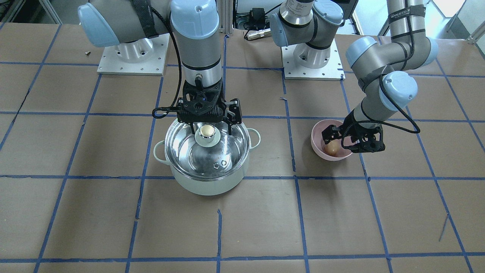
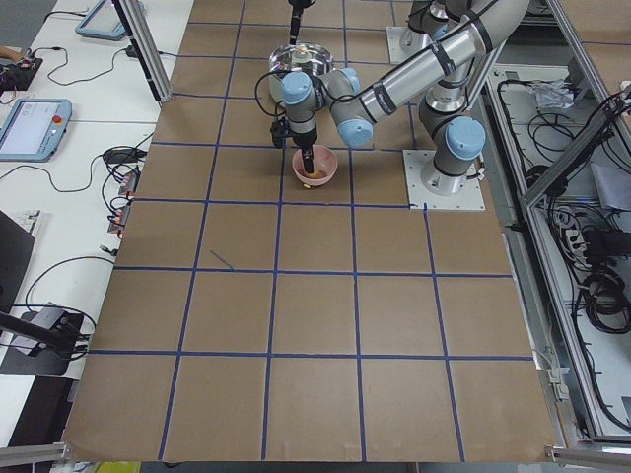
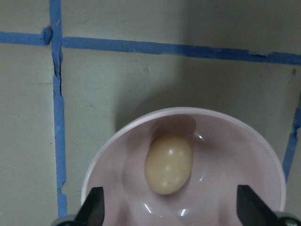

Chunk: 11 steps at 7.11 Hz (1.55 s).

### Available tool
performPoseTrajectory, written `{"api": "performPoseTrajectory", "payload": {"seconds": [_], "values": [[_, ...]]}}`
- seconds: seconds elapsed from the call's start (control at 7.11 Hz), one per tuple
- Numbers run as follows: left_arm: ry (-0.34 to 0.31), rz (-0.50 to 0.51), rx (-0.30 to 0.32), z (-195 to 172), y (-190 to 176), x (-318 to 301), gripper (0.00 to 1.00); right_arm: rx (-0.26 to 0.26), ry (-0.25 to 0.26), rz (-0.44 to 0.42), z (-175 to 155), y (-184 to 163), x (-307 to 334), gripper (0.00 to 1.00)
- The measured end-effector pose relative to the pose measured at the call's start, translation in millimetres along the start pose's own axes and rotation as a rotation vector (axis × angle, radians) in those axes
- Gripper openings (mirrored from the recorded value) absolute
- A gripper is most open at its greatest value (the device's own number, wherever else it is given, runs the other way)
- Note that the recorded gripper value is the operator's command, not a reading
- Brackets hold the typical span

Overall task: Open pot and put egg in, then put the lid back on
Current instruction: 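Lower the left gripper onto the egg while the right gripper grasps the lid knob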

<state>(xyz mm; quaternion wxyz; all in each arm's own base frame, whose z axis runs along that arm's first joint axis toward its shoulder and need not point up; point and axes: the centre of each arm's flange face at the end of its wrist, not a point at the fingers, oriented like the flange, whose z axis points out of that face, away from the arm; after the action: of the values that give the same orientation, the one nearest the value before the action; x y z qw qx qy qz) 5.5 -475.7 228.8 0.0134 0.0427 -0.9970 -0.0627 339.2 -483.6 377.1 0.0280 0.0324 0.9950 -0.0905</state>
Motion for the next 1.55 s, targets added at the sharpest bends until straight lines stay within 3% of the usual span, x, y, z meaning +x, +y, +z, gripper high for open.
{"api": "performPoseTrajectory", "payload": {"seconds": [0.28,0.42,0.56,0.7,1.12,1.27,1.41,1.55], "values": [[-0.001,0.009,-0.004,3,0,4,0.98,-0.018,0.050,-0.015,19,10,5,0.94],[-0.001,0.012,-0.008,4,-1,5,0.98,-0.020,0.064,-0.021,25,13,7,0.88],[0.000,0.013,-0.013,7,-1,6,0.98,-0.023,0.069,-0.023,28,14,8,0.71],[0.000,0.014,-0.018,9,-2,7,0.98,-0.022,0.066,-0.022,28,15,8,0.63],[0.002,0.014,-0.040,19,-4,7,0.96,-0.011,0.055,-0.033,28,12,5,0.61],[0.003,0.014,-0.044,21,-4,7,0.96,-0.005,0.052,-0.038,31,11,4,0.47],[0.005,0.014,-0.050,24,-5,7,0.96,-0.002,0.051,-0.043,33,9,4,0.40],[0.006,0.014,-0.058,27,-5,6,0.96,0.003,0.050,-0.046,32,8,3,0.40]]}}
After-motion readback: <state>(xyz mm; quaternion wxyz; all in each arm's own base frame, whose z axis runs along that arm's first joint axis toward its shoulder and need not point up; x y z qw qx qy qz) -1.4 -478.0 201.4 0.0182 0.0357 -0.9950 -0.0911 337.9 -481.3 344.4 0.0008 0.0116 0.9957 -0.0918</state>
